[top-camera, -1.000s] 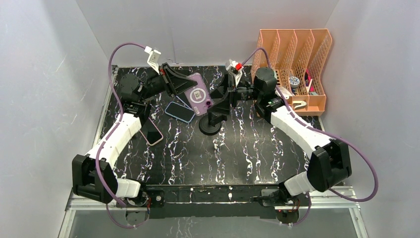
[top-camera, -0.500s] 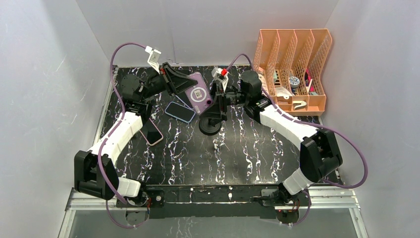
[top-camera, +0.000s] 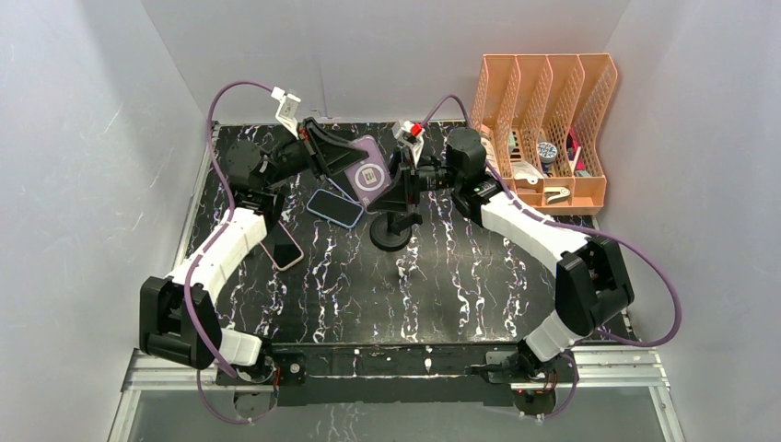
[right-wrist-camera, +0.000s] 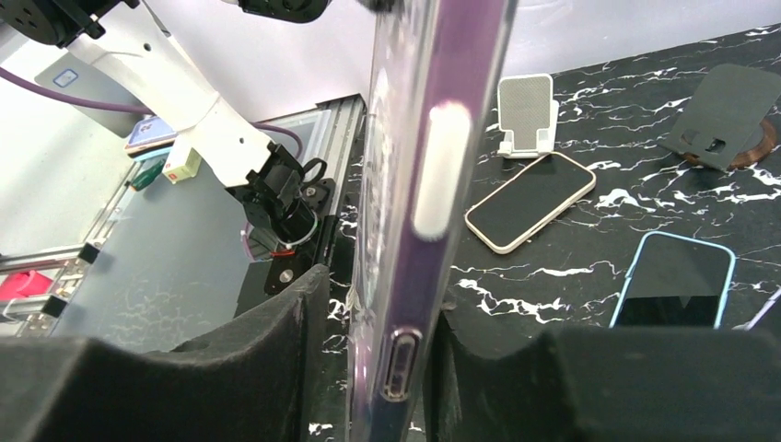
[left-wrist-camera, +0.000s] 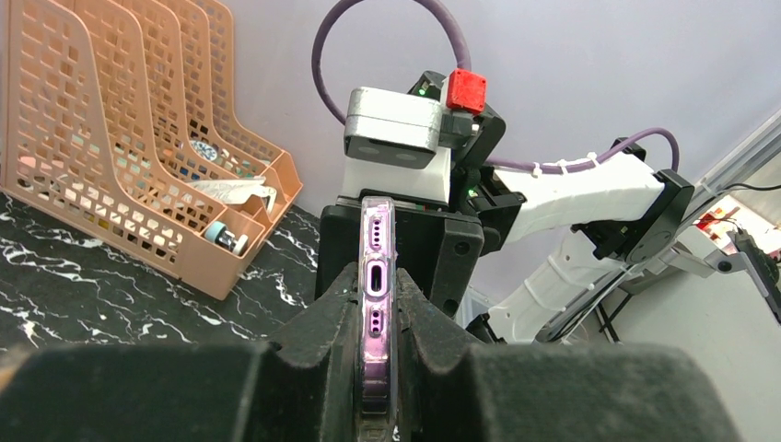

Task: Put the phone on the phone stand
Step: Adjust the phone.

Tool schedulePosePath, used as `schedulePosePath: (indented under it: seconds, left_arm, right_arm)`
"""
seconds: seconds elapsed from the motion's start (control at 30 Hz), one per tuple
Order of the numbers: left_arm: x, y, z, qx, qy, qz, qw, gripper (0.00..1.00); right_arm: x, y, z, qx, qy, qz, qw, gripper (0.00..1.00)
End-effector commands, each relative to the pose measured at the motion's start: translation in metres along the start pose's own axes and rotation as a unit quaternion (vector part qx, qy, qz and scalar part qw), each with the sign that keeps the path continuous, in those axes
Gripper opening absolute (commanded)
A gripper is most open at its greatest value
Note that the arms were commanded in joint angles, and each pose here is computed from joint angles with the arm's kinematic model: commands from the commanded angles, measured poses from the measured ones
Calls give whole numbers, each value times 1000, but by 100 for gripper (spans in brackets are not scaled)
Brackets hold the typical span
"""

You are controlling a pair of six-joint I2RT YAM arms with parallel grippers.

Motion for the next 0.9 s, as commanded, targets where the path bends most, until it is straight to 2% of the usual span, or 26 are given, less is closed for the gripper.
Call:
schedulePosePath:
  seconds: [0.0,0.23,0.37,0.47,0.63,0.67,0.73,0.83,0.87]
  left_arm:
    - [-7,4,0,-10,-18,22,1000,0]
    - [-5,3,-1,-19,-16,25,999,0]
    - [-4,3,0,-24,-17,29,999,0]
    - [-2,2,0,-26,-15,26,999,0]
    - [-1,1,-2,-29,-12,30,999,1]
    - [-1,0,-2,-29,-12,31,999,5]
    - [0,-2,-2,-27,-11,36,999,23]
    - [4,-5,-5,-27,-6,43,999,69]
    - [6,-6,-7,-31,1,44,999,78]
  right_arm:
    - [-5,15,6,-17,9,-30,999,44]
    - [-8,13,13,-14,21,-25,999,38]
    - [-8,10,16,-12,24,-18,999,25]
    - [-8,8,17,-10,26,-16,999,21]
    - [-8,8,18,-8,24,-9,1000,1]
    - [-8,8,17,-7,20,-8,1000,1]
    - [-6,8,16,-7,10,-7,1000,1]
    - [-3,11,10,-9,-25,-12,1000,1]
    - [-2,11,6,-10,-44,-12,999,1]
Point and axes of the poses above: each gripper's point midway between its finger pads, its own z axis out along the fingers, its own x axis along the line the jaws close on, y = z × x, the point moved 10 cm from there along -z, back along the fingers, and after that the axes turned 9 degrees about -z, right-handed, at the moved point
